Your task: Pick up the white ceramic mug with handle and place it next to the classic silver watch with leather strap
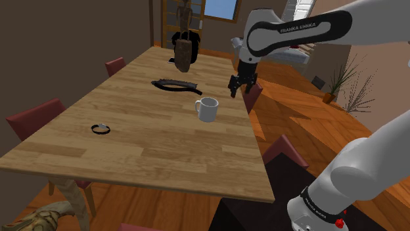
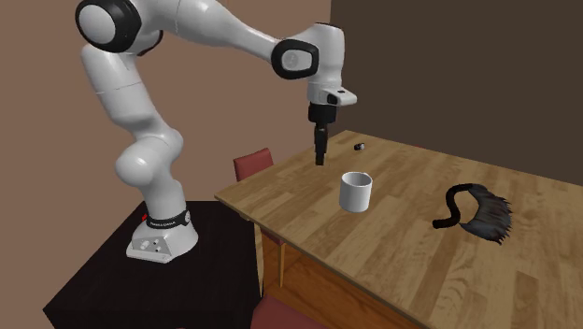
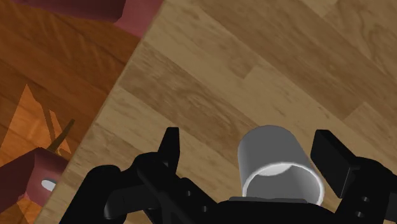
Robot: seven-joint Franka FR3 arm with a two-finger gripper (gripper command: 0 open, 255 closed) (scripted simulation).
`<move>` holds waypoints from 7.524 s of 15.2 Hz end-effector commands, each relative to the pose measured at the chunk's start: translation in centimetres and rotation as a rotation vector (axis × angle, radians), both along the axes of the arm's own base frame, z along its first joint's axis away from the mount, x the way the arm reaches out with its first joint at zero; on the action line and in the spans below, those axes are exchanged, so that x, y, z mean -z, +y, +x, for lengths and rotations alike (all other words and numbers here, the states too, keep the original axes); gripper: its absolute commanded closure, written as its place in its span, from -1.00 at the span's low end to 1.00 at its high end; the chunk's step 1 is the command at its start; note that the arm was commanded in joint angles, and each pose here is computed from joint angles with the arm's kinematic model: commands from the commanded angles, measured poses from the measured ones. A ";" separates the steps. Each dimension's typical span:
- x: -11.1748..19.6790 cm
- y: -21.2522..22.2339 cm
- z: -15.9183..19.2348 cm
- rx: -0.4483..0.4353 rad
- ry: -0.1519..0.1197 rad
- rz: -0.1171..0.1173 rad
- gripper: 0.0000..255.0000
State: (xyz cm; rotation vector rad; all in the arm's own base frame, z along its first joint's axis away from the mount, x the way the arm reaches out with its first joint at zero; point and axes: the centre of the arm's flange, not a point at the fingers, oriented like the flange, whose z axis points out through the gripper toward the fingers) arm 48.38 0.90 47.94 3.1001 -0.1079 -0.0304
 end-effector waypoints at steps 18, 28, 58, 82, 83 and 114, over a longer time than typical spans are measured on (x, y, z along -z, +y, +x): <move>12.8 0.3 13.0 -0.007 0.013 0.052 -1.00; 13.7 0.3 13.0 -0.007 0.013 0.052 1.00; 2.6 0.3 13.0 -0.007 0.013 0.052 1.00; -1.4 16.0 11.6 -0.007 0.013 0.052 1.00; -1.2 17.3 11.5 -0.007 0.013 0.052 1.00; 6.9 47.8 8.8 -0.007 0.013 0.052 1.00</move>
